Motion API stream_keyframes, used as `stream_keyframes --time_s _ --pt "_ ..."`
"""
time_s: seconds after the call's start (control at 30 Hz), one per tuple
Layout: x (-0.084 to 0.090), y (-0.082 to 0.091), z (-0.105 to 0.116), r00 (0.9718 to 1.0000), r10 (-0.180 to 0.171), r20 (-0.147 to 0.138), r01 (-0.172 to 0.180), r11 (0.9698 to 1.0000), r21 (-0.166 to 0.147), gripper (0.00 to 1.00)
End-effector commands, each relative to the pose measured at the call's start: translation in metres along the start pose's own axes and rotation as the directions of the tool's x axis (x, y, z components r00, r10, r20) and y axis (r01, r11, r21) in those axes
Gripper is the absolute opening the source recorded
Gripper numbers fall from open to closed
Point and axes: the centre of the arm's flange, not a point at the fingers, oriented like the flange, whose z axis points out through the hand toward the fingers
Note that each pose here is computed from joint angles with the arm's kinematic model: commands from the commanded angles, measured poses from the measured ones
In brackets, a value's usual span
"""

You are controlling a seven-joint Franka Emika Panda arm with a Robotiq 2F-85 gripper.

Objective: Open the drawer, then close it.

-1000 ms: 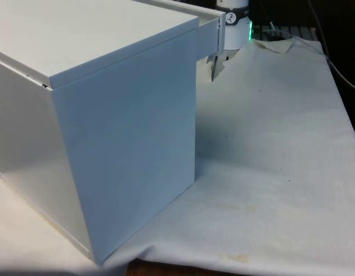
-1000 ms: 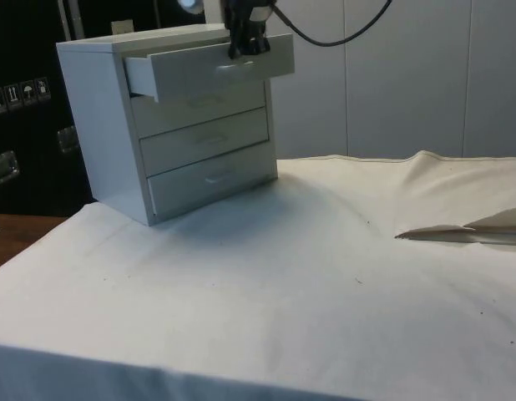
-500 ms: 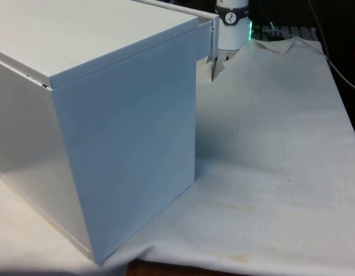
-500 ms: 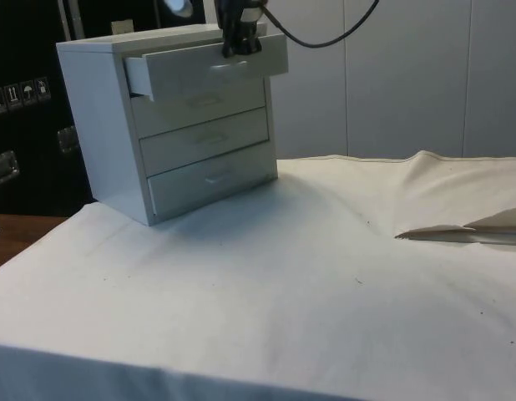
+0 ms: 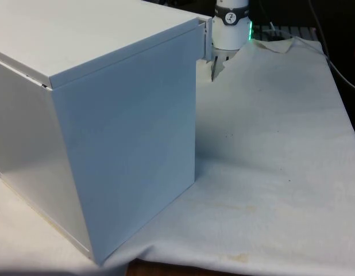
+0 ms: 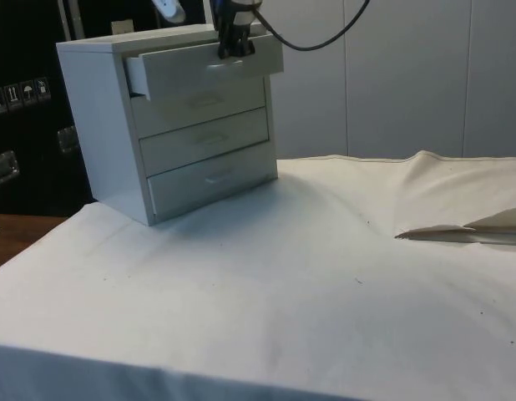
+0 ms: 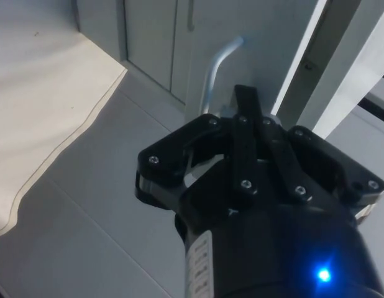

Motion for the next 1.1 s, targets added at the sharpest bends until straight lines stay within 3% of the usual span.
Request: stream_keyframes --time_s 0.0,0.23,0.27,0.8,1.07 --pt "0.001 0.004 0.005 1.0000 0.002 -0.008 -0.002 0.9999 -0.013 0.00" --pt "0.004 0.006 0.010 0.9998 0.014 0.013 -0.014 0.9999 -0.006 0.00" --pt "0.006 0.009 0.015 0.9998 0.018 0.004 -0.017 0.9997 -0.016 0.00" --pt "0.018 0.021 0.034 0.9982 0.044 0.042 -0.042 0.9985 -0.034 0.00" --pt "0.025 0.031 0.043 0.9975 0.055 0.044 -0.053 0.9972 -0.053 0.00"
